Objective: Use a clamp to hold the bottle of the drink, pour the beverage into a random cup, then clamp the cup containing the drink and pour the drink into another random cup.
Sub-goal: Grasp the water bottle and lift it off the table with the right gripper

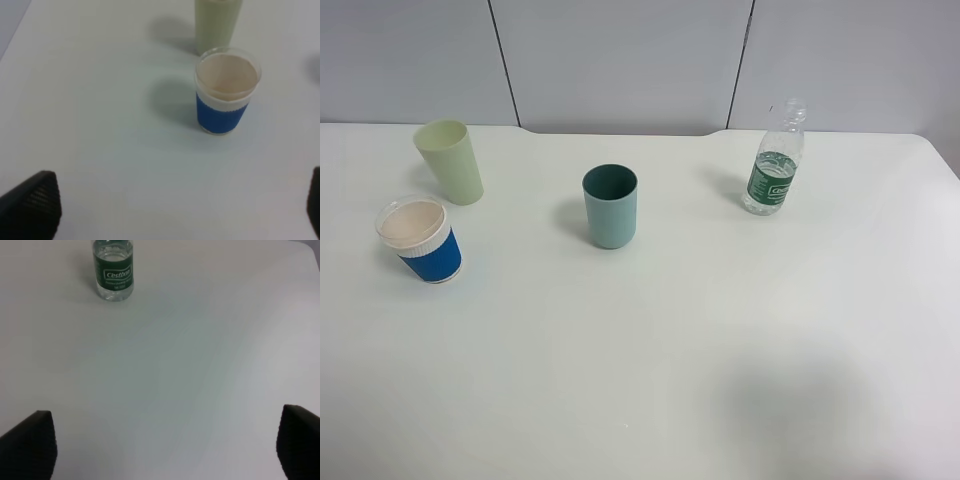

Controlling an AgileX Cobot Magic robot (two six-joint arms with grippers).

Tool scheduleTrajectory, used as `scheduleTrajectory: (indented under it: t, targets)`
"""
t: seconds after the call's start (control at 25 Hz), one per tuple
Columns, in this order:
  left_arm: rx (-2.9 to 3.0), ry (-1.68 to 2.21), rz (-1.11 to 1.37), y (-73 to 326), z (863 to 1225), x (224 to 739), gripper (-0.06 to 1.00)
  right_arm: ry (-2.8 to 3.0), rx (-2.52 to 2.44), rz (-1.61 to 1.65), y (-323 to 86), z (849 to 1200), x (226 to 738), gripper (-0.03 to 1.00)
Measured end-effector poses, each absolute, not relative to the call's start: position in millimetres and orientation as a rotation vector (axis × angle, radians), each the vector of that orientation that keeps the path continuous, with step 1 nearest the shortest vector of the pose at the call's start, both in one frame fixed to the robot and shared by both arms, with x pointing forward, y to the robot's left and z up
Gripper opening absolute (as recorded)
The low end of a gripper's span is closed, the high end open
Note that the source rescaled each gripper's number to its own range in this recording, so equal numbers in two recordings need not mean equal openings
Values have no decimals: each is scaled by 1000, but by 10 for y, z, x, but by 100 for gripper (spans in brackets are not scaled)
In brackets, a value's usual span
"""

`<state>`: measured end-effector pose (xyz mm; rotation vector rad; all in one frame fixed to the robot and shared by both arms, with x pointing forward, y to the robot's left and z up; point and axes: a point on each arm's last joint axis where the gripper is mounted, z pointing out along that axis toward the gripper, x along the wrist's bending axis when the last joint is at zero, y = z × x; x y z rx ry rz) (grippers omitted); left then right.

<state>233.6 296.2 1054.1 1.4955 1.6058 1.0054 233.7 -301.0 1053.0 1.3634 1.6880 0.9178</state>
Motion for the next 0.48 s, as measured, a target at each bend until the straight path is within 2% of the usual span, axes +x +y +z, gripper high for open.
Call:
scheduleTrajectory:
  t: [0.48]
  targets:
    - [1496, 1606, 1005, 2962, 10541, 2336, 100, 1688, 1363, 918, -3010, 10530, 2337, 75]
